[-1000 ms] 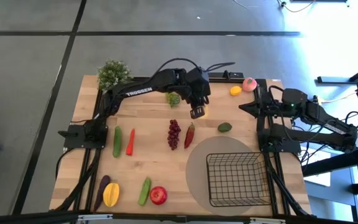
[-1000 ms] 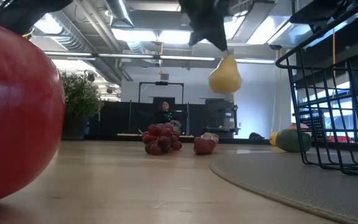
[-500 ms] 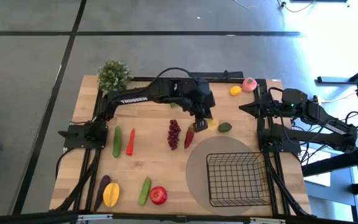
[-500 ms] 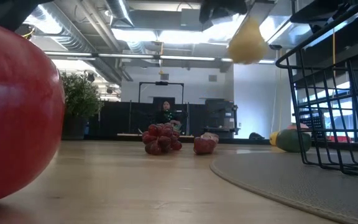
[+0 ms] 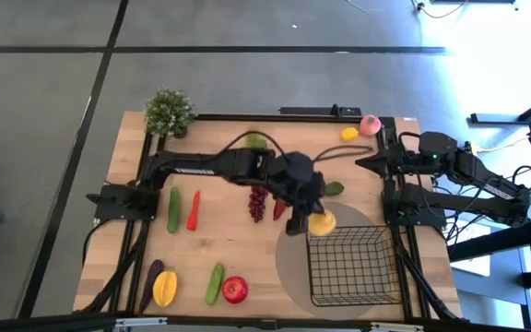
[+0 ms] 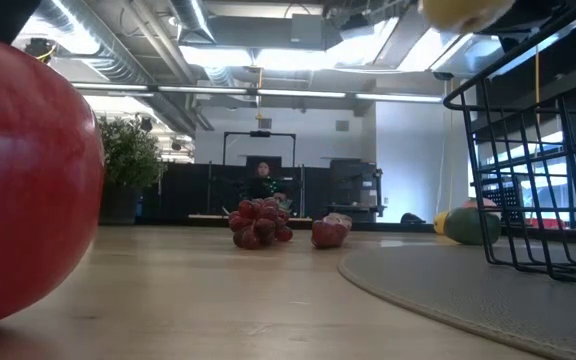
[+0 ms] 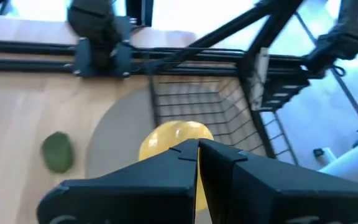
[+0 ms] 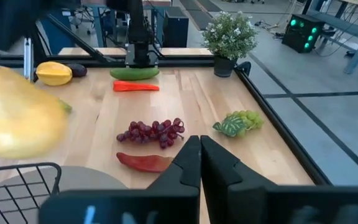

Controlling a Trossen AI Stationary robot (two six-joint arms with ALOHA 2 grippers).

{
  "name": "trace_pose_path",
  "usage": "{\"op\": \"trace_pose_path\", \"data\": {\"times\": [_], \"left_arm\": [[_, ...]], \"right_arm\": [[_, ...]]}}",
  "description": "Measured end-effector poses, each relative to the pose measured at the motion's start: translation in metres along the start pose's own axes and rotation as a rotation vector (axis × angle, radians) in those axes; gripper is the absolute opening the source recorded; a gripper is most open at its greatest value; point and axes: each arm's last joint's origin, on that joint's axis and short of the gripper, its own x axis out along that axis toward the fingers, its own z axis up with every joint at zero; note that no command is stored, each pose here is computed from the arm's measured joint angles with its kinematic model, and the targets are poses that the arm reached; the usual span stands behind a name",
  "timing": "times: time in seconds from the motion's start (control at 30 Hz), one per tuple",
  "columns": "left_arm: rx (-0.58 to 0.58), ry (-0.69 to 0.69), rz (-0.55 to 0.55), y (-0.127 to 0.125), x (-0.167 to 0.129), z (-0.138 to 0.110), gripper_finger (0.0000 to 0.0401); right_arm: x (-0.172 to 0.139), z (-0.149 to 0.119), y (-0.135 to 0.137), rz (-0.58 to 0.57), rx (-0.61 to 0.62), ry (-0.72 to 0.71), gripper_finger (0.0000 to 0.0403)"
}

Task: Build produce basket
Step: Put the pear into the wire basket

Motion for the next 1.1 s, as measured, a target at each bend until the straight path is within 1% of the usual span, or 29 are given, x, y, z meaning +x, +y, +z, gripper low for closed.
{"op": "trace_pose_path", "data": {"times": [0.1,0.13,0.23,0.43,0.5,0.67,0.77,0.83,0.9,1.0,1.07,1.1], "left_arm": [[0.016,-0.030,-0.014,-0.013,0.002,0.001,0.0000],[0.020,-0.039,-0.008,-0.016,0.002,0.001,0.0000],[0.025,-0.058,0.002,-0.019,0.003,0.002,0.0000],[0.008,-0.121,-0.013,-0.021,0.008,0.006,0.0000],[-0.006,-0.153,-0.022,-0.022,0.012,0.007,0.0000],[-0.022,-0.162,-0.031,-0.024,0.024,0.004,0.0000],[-0.038,-0.143,-0.030,-0.024,0.031,-0.001,0.0000],[-0.036,-0.156,-0.037,-0.025,0.041,-0.003,0.0000],[-0.041,-0.117,-0.032,-0.023,0.047,-0.010,0.0000],[-0.040,-0.124,-0.036,-0.022,0.062,-0.015,0.0000],[-0.040,-0.080,-0.042,-0.020,0.070,-0.022,0.0000],[-0.036,-0.089,-0.052,-0.020,0.077,-0.024,0.0000]], "right_arm": [[0.000,0.000,0.000,0.004,-0.001,-0.001,0.0000],[0.000,0.000,0.001,0.022,-0.002,-0.003,0.0000],[0.000,0.000,0.003,0.118,-0.026,-0.016,0.0000],[-0.002,0.001,0.009,0.334,-0.029,-0.046,0.0000],[-0.002,0.001,0.011,0.393,-0.027,-0.053,0.0000],[-0.004,0.002,0.014,0.511,-0.050,-0.074,0.0000],[-0.004,0.002,0.015,0.526,-0.049,-0.075,0.0000],[-0.004,0.001,0.015,0.527,-0.047,-0.071,0.0000],[-0.004,0.001,0.015,0.527,-0.045,-0.066,0.0000],[-0.004,0.001,0.015,0.529,-0.044,-0.063,0.0000],[-0.004,0.001,0.015,0.529,-0.045,-0.063,0.0000],[-0.004,0.001,0.015,0.529,-0.045,-0.063,0.0000]]}}
